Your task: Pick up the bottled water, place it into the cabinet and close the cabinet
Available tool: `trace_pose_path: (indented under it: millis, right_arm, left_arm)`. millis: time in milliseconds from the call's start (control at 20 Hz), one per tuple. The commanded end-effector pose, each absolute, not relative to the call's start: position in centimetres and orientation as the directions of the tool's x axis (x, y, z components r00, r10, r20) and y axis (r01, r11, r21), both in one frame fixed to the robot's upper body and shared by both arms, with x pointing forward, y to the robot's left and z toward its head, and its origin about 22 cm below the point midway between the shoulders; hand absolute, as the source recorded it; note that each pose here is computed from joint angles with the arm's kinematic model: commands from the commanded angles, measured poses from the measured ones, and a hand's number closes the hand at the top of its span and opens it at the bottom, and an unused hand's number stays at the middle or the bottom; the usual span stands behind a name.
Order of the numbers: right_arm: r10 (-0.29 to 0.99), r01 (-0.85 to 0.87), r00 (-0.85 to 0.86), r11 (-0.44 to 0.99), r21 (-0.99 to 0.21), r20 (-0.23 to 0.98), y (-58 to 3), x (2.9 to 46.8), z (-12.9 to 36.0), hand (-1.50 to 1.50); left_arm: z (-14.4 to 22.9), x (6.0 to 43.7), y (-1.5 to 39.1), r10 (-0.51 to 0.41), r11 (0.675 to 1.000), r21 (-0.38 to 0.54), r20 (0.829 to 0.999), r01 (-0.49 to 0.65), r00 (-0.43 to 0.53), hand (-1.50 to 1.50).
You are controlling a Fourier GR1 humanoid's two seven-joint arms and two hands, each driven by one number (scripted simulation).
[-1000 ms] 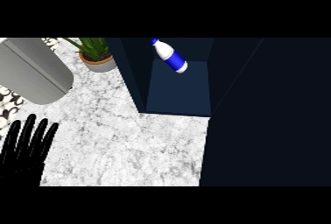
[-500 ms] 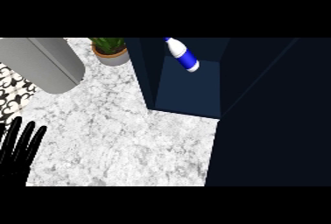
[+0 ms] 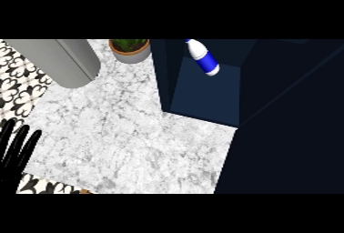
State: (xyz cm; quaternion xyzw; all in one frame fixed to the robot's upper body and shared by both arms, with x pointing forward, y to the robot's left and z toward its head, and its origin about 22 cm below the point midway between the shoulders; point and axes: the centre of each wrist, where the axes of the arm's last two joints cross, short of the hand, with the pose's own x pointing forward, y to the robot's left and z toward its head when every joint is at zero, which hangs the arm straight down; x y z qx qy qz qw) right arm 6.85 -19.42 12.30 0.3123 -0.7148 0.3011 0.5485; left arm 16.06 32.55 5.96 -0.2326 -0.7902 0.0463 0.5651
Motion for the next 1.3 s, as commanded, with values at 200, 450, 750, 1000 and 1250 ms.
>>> trace_pose_path:
  millis: [200,450,750,1000,1250]
  right_arm:
    - [-0.024,-0.889,-0.312,0.36,-0.283,0.95,-18.0,7.9,14.1,1.5]
    - [-0.024,-0.888,-0.322,0.354,-0.293,0.946,-17.3,8.8,14.0,1.5]
    - [0.007,-0.881,-0.369,0.315,-0.352,0.929,-16.8,9.7,14.6,1.5]
    - [-0.003,-0.877,-0.365,0.336,-0.343,0.931,-16.6,10.5,14.5,1.5]
    - [-0.046,-0.907,-0.288,0.333,-0.257,0.957,-16.2,10.5,13.7,1.5]
  left_arm:
    - [6.7,16.6,33.2,0.411,0.883,-0.318,0.878,0.345,-0.245,-1.5]
    - [6.4,16.4,33.3,0.419,0.878,-0.328,0.878,0.349,-0.23,-1.5]
    - [6.8,16.9,34.1,0.404,0.885,-0.31,0.881,0.346,-0.244,-1.5]
    - [6.8,16.9,34.5,0.407,0.885,-0.314,0.881,0.344,-0.242,-1.5]
    - [6.9,17.0,34.8,0.406,0.887,-0.314,0.88,0.338,-0.246,-1.5]
